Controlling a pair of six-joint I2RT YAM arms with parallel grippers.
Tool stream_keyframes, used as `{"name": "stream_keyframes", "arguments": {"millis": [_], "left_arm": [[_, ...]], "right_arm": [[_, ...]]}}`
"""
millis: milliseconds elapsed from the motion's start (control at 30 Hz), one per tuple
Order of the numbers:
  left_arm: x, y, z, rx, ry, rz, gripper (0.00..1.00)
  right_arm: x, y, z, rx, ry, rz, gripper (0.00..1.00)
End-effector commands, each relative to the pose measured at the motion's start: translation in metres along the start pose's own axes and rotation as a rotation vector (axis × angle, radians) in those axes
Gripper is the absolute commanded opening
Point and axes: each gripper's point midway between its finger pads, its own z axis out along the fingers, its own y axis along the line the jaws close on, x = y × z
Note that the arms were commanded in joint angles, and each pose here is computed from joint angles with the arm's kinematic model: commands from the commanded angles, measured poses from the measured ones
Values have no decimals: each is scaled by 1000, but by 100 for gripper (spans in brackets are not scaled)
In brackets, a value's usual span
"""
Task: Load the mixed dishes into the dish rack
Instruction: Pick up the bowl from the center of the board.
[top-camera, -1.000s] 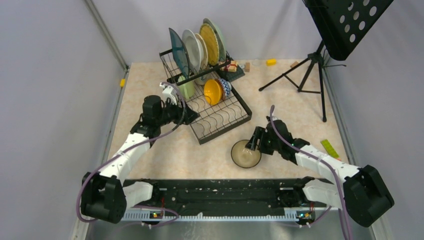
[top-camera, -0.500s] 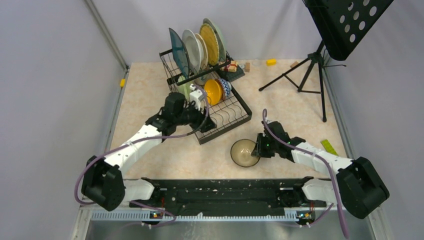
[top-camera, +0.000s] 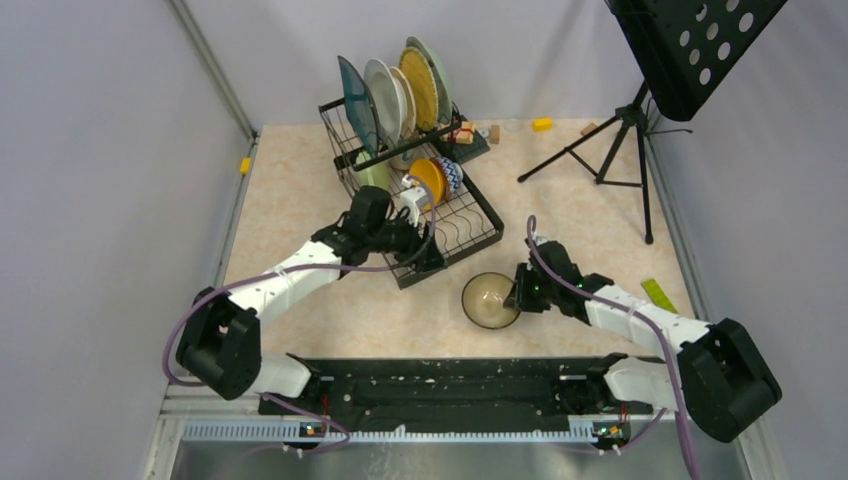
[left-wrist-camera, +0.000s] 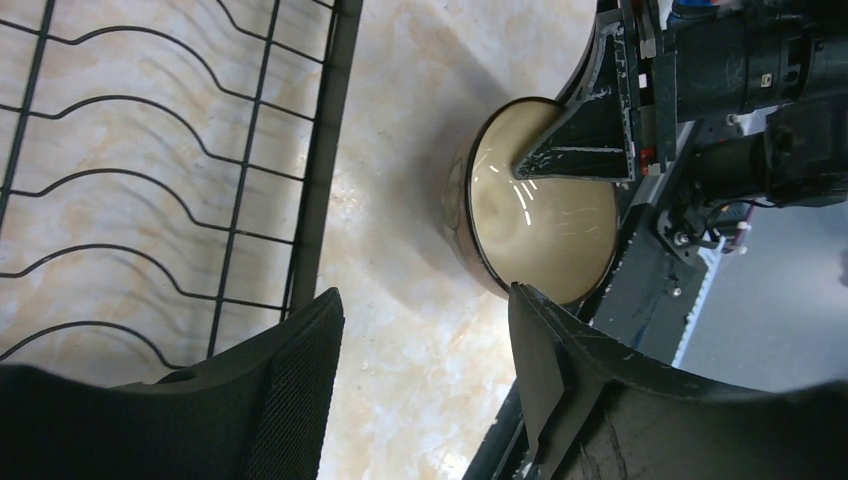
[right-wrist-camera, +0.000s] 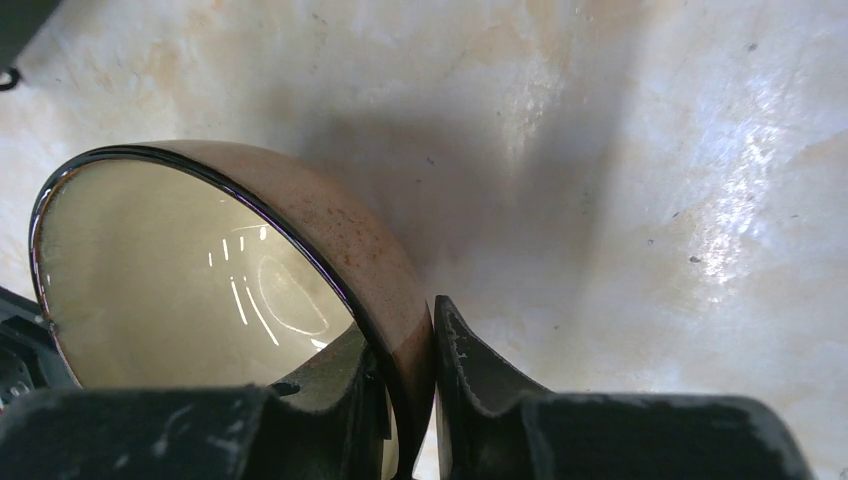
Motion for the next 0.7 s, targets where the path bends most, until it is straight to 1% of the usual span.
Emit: {"name": "stream_keyframes", "arguments": {"millis": [0,67,267,433,667], "left_arm": [[-35,-25,4,84,-98,15,66],[-41,-29,10,87,-108,15,67],[-45,-42,27,106,-59,16,67],[-45,-51,30,117,-50,46,67],[-36,-41,36,60,4,62,65]], "right_arm": [[-68,51,-32,-151,-238,-23,0],[-78,52,-41,-138,-279,-33,0],[-108,64,-70,-156,-403,-41,0],[-115,68,-74,-153,-414,-65,0],[-131,81,-84,-194,-470,-63,0]]}}
